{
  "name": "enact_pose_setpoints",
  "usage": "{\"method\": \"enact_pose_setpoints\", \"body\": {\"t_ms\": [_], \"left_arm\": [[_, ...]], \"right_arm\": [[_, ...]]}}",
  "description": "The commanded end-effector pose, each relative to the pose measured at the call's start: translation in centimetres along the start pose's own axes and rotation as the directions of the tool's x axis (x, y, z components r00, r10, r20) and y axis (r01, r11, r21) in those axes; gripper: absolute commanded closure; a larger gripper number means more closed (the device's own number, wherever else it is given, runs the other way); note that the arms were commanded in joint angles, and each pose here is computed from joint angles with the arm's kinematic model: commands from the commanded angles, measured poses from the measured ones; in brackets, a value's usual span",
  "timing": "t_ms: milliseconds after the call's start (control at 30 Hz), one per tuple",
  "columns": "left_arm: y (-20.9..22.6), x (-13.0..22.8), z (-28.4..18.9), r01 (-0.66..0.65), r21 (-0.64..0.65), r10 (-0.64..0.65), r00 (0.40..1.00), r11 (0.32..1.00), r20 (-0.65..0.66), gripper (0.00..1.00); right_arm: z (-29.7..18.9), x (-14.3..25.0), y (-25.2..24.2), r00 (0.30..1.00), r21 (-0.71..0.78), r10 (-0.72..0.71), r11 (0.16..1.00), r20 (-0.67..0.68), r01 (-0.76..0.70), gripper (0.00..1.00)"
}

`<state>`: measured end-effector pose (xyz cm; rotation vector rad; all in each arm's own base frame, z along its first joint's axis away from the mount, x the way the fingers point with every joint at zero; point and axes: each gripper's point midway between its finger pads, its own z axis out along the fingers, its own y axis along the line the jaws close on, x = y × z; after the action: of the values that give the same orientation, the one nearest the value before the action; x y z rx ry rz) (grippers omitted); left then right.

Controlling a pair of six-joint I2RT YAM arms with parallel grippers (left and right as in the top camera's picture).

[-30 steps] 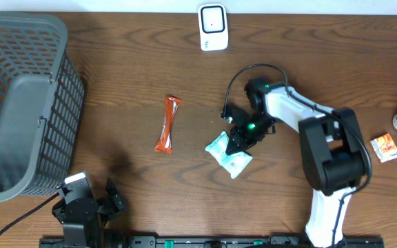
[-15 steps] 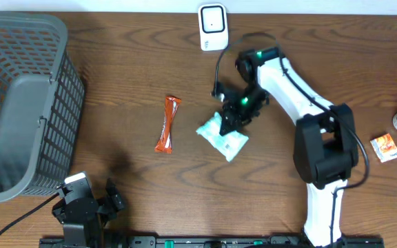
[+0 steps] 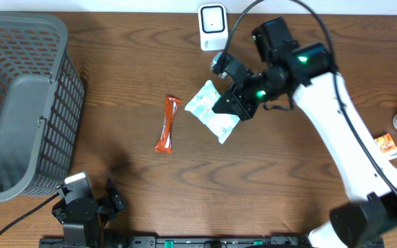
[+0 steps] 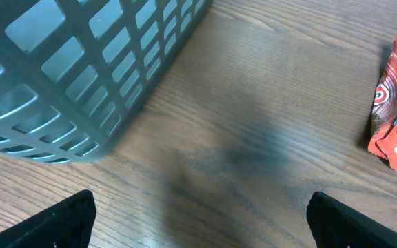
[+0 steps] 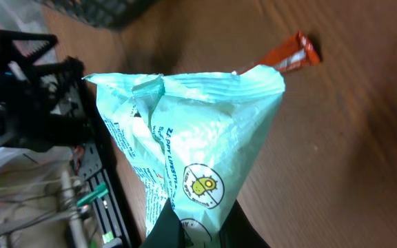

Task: Scan the item barcode
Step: 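Lift the wipes pack and carry it up toward the white scanner, then hold the wipes pack in front of the scanner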

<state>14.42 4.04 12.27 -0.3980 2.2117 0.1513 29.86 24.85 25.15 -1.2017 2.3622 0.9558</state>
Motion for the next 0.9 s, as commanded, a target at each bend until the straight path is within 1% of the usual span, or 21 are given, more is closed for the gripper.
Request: {"method": "enact_pose_setpoints", "body": {"t_ms": [0,67,167,267,333,433,467,500,567,633,700,800,867], "left_arm": [[0.2,0.0,0.0,0.011,-0.009,-0.011,1.000,1.000,0.000,0.02],[0.2,0.0,0.0,0.011,-0.009,-0.011,1.000,1.000,0.000,0.02],[0.2,0.0,0.0,0.011,-0.009,-0.011,1.000,1.000,0.000,0.02],[0.2,0.0,0.0,0.011,-0.009,-0.011,1.000,1.000,0.000,0.02],[0.2,0.0,0.0,0.011,-0.009,-0.011,1.000,1.000,0.000,0.02],[0.2,0.0,0.0,0.011,-0.009,-0.011,1.000,1.000,0.000,0.02],[0.2,0.0,0.0,0.011,-0.009,-0.011,1.000,1.000,0.000,0.02],[0.2,0.0,0.0,0.011,-0.009,-0.011,1.000,1.000,0.000,0.02],[0.2,0.0,0.0,0.011,-0.009,-0.011,1.000,1.000,0.000,0.02],[0.2,0.0,0.0,0.011,-0.009,-0.011,1.000,1.000,0.000,0.02],[0.2,0.0,0.0,0.011,-0.009,-0.011,1.000,1.000,0.000,0.02],[0.2,0.0,0.0,0.011,-0.009,-0.011,1.000,1.000,0.000,0.02],[0.2,0.0,0.0,0.011,-0.009,-0.011,1.000,1.000,0.000,0.02]], "right_arm": [[-2.0,-1.3,2.8,0.998,-0.013,0.008,1.000,0.067,-0.007,0.99],[-2.7,-1.3,3.3,0.996,-0.008,0.049,0.999,0.081,-0.049,0.99],[-3.0,-1.1,2.6,0.992,0.048,0.103,0.993,0.075,-0.107,0.98],[-3.0,-0.7,0.4,0.993,0.183,0.107,0.976,0.057,-0.116,0.98],[-3.3,-1.2,-1.5,0.995,0.302,0.074,0.949,0.065,-0.090,0.98],[-4.5,-3.6,-4.2,0.992,0.465,-0.009,0.884,0.126,-0.051,0.99],[-5.2,-4.8,-5.1,0.986,0.525,-0.048,0.850,0.160,-0.043,0.99],[-5.8,-5.9,-5.8,0.979,0.566,-0.090,0.824,0.182,-0.030,0.98],[-6.5,-8.2,-6.7,0.956,0.627,-0.214,0.778,0.198,0.044,0.98],[-6.5,-10.4,-7.5,0.918,0.673,-0.358,0.723,0.170,0.157,0.99],[-6.1,-11.7,-8.7,0.891,0.708,-0.430,0.674,0.142,0.212,0.99],[-5.7,-13.3,-11.6,0.879,0.778,-0.462,0.594,0.119,0.207,0.98],[-5.2,-14.4,-13.8,0.866,0.826,-0.493,0.521,0.086,0.215,0.98]]}}
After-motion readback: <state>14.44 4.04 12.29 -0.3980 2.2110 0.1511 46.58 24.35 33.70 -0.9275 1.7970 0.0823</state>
